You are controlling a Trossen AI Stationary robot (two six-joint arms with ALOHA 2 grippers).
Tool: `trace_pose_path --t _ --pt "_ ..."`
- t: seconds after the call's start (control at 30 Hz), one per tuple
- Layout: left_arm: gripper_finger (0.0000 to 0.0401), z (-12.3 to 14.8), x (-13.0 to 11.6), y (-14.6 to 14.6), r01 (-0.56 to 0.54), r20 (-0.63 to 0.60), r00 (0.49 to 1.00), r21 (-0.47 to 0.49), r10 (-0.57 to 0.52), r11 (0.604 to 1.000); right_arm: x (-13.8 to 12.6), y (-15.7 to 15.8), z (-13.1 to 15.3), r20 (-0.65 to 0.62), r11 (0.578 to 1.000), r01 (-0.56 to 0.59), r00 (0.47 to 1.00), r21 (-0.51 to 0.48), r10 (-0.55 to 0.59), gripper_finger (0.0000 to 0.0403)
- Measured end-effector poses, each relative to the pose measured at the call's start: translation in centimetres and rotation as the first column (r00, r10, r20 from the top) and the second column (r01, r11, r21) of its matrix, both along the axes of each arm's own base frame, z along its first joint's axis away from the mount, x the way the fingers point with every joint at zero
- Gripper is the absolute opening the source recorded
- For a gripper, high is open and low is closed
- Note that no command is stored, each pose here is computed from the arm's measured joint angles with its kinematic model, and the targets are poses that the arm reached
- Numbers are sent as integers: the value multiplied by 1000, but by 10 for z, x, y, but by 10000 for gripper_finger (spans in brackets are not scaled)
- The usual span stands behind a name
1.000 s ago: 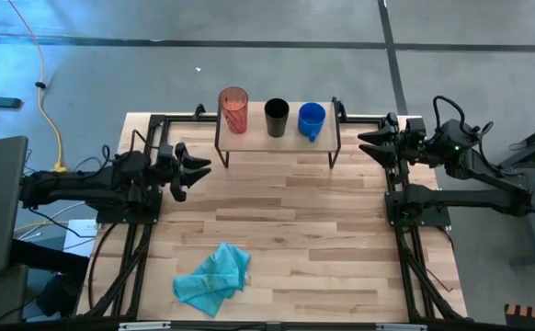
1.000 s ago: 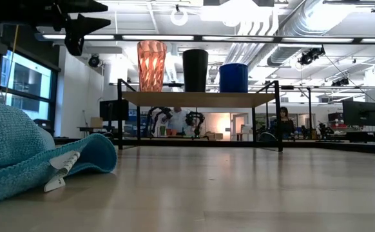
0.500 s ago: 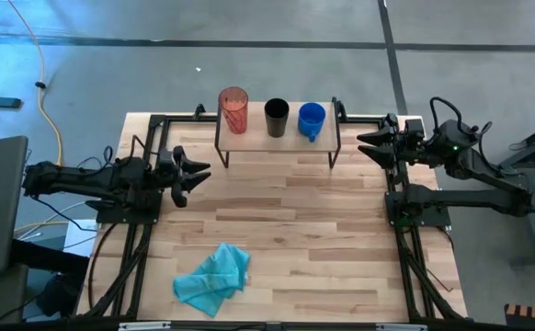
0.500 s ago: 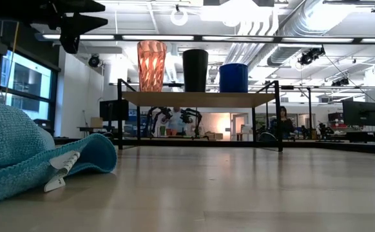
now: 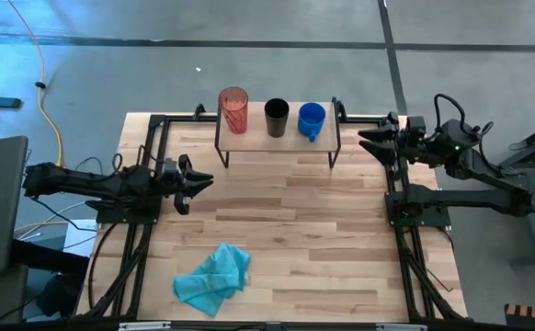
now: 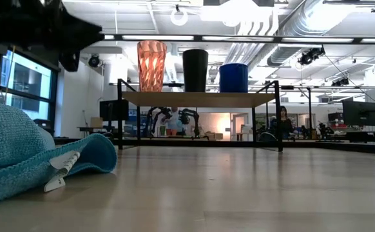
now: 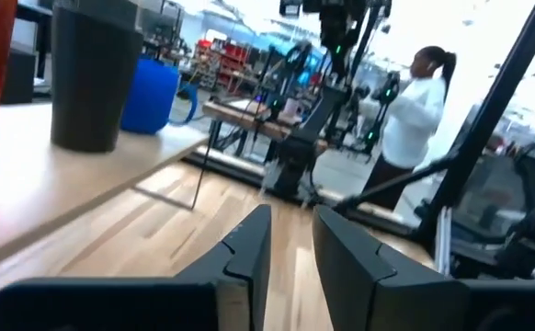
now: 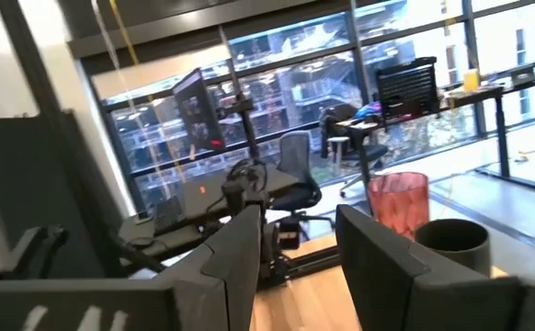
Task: Stack small to large cups/mugs on shelf
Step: Return to Home Position
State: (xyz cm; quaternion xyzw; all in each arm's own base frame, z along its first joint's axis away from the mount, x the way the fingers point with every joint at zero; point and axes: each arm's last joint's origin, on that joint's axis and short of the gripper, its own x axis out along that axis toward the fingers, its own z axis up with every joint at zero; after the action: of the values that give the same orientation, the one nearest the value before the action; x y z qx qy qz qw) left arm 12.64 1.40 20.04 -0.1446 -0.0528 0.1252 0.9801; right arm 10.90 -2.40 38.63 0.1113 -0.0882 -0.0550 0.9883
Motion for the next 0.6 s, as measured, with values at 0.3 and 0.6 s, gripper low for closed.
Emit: trace_pose_path --t 0.3,0.6 --pt "70 -30 -3 0 8 -41 999 -15 -8 1000 0 -1 0 10 997 29 999 69 -30 136" --pt "47 -40 -3 0 -1 -151 989 3 2 1000 0 -2 0 20 991 31 999 133 -34 136"
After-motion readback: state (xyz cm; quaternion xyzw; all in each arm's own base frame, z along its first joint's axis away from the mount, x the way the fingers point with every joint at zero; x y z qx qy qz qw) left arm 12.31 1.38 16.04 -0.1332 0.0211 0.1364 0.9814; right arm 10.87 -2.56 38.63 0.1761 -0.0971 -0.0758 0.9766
